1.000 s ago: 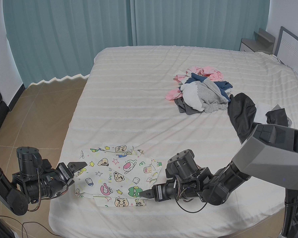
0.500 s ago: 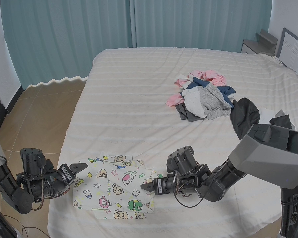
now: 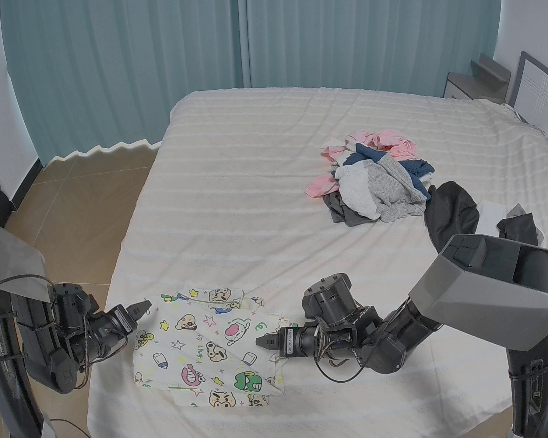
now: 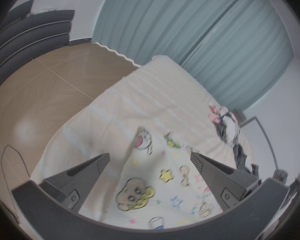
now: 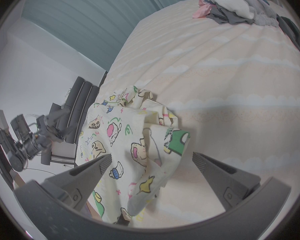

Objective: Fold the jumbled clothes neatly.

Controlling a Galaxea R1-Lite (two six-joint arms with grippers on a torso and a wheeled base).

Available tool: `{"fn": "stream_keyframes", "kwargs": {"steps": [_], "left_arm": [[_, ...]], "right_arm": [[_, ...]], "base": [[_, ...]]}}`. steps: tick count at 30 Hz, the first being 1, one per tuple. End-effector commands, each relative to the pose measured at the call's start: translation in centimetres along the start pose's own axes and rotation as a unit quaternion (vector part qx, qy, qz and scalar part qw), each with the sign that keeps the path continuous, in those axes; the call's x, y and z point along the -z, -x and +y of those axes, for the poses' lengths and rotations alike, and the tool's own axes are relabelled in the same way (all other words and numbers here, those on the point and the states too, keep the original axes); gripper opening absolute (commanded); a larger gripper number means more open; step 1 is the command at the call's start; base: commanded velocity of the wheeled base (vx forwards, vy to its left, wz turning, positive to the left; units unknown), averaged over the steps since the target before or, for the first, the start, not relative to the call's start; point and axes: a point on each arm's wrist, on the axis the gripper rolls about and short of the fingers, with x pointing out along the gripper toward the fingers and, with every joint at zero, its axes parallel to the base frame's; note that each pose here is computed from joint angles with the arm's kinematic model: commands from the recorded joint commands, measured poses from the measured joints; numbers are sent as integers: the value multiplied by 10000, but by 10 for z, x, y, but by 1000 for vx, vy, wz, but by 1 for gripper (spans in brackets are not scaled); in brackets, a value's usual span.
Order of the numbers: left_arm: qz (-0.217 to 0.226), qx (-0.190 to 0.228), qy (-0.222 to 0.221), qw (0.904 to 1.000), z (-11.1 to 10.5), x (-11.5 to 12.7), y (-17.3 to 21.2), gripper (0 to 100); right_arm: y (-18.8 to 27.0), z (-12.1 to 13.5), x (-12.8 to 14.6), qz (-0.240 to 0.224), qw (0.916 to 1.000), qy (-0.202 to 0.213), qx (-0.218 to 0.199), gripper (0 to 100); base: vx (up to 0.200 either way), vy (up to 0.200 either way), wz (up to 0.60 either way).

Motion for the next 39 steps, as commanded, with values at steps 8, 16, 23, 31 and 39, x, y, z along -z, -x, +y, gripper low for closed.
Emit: {"fn": "stream_keyframes", "kwargs": {"steps": [8, 16, 23, 31, 39], "left_arm": [[814, -80, 1, 9967, 35, 19, -4, 100], [962, 408, -2, 9945, 31, 16, -9, 100], [957, 437, -23, 9945, 33, 17, -16, 100], [1021, 410, -12, 9939, 36, 20, -23, 100], [1064, 490, -41, 9931, 34, 22, -25, 100]], "right_arm": [[-9, 1, 9, 114, 9999, -74, -2, 100], [-12, 1, 12, 32, 9999, -66, -83, 100], [-17, -2, 16, 68, 9999, -56, -54, 100], [-20, -1, 16, 13, 9999, -67, -95, 100], [-29, 0, 22, -221, 9997, 3, -122, 100]], "base": [[0, 0, 0], [0, 0, 0], [0, 0, 0], [0, 0, 0], [0, 0, 0]]}}
